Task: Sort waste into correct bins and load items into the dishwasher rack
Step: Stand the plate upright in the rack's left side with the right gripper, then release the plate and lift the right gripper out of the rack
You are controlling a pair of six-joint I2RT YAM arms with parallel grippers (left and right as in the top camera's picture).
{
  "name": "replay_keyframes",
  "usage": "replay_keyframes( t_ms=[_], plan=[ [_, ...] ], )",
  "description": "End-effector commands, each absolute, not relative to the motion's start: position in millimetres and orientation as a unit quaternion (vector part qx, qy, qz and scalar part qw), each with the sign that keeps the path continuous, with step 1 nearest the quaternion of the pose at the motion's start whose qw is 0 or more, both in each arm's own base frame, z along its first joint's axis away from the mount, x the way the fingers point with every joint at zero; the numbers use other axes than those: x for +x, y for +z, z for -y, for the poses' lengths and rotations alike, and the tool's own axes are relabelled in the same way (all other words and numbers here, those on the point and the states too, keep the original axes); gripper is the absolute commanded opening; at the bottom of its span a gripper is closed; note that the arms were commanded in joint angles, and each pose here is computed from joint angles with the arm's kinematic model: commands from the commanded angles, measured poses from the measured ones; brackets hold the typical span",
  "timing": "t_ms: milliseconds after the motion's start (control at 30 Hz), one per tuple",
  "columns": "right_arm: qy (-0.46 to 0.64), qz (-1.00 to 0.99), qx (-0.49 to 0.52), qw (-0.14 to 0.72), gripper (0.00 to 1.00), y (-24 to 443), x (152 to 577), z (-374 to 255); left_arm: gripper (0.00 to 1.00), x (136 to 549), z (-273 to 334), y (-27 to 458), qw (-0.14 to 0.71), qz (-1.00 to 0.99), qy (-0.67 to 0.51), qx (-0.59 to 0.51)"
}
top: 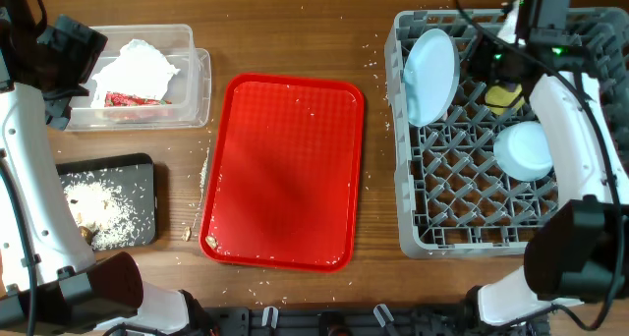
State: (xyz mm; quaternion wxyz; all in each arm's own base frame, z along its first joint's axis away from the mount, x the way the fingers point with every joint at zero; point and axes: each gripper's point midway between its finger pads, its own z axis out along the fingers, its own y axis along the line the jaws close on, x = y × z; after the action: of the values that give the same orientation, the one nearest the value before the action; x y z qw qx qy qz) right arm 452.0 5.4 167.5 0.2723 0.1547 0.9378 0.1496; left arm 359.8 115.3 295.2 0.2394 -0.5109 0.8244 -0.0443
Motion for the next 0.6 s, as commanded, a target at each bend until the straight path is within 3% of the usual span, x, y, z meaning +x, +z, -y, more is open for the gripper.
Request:
replay_keyframes(
  t_ms=[0,200,267,300,567],
  plan=[
    [0.258,-0.924,0.07,0.272,0.04,192.7,443.4,-49.5,1.0,359.9,-118.5,293.8,0.239,-0.823,-0.038,-0.514],
    [0.234,-0.903,0.057,0.356,0.08,274.0,410.9,-44.0,1.0,359.9,-118.5,293.8,0.239,-0.823,-0.038,-0.514],
    [0.185,-0.902,0.089,0.379,0.39,288.4,400.6,-25.3,1.0,359.9,-118.5,293.8,0.239,-0.823,-0.038,-0.514],
    [0.157,-0.901,0.105,0.39,0.49,292.6,397.3,-14.5,1.0,359.9,-118.5,293.8,0.239,-0.823,-0.038,-0.514],
    [0.065,-0.889,0.09,0.444,0.55,343.2,324.8,7.8,1.0,359.9,-118.5,293.6,0.239,-0.823,-0.037,-0.514]
  ],
)
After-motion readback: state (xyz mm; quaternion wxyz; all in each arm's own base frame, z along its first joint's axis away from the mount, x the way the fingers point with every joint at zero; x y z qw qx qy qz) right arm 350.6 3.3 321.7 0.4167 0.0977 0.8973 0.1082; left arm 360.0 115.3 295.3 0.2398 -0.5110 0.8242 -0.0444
